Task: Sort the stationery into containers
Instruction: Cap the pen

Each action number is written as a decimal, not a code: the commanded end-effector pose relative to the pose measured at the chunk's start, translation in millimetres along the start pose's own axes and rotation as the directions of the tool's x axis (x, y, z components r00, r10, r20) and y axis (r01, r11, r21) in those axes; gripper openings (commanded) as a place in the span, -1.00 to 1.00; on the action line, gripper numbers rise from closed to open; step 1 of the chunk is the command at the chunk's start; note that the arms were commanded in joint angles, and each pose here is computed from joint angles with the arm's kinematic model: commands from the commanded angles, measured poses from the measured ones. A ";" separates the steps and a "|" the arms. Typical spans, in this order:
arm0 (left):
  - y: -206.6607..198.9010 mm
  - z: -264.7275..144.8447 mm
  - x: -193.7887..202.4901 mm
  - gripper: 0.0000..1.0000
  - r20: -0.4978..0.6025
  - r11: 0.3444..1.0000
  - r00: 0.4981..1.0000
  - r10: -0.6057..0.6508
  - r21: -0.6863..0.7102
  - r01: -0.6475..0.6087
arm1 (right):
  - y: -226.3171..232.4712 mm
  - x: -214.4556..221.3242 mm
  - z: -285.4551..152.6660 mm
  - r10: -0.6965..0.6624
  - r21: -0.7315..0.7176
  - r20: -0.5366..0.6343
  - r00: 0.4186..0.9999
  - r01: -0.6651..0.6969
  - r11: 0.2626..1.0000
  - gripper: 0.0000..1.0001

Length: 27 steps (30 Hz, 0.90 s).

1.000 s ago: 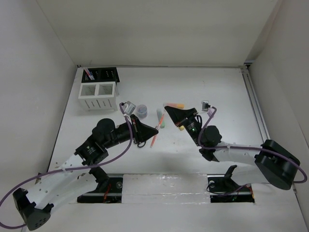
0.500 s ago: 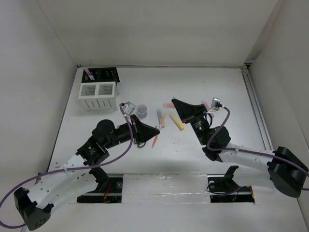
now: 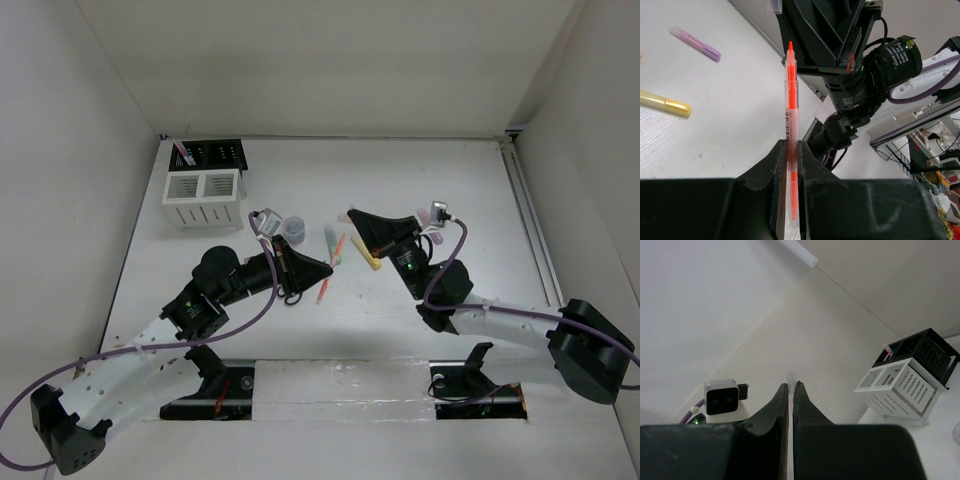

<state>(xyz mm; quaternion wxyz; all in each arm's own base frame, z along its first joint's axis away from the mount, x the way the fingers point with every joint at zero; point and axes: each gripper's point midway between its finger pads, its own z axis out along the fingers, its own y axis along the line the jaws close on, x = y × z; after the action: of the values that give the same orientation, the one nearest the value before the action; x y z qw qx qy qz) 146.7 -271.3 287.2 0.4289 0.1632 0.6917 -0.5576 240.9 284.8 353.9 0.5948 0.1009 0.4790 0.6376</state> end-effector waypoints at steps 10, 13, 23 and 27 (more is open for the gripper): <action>-6.5 4.4 -20.4 -1.00 0.063 0.999 0.997 0.033 0.011 -0.034 | 74.2 -43.5 1.1 0.113 -0.282 0.135 0.984 -0.071 0.957 -1.00; -7.2 5.9 -22.2 -1.00 0.063 0.999 0.997 0.033 0.011 -0.034 | 73.0 -43.1 -0.8 0.113 -0.283 0.135 0.984 -0.071 0.957 -1.00; -7.4 6.0 -27.9 -1.00 0.083 0.999 0.996 0.036 0.000 -0.036 | 68.8 -39.9 -2.0 0.105 -0.265 0.123 0.987 -0.070 0.962 -1.00; -12.7 5.4 -34.6 -1.00 0.096 0.999 0.994 0.050 0.010 -0.052 | 67.4 -41.1 -1.5 0.098 -0.258 0.132 0.986 -0.061 0.964 -1.00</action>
<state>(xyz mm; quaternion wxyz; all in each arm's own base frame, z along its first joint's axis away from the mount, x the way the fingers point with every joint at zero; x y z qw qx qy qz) 158.4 -273.3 280.4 0.4337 0.1489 0.7047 -0.5414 237.5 290.9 350.9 0.5849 0.0880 0.4837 0.6452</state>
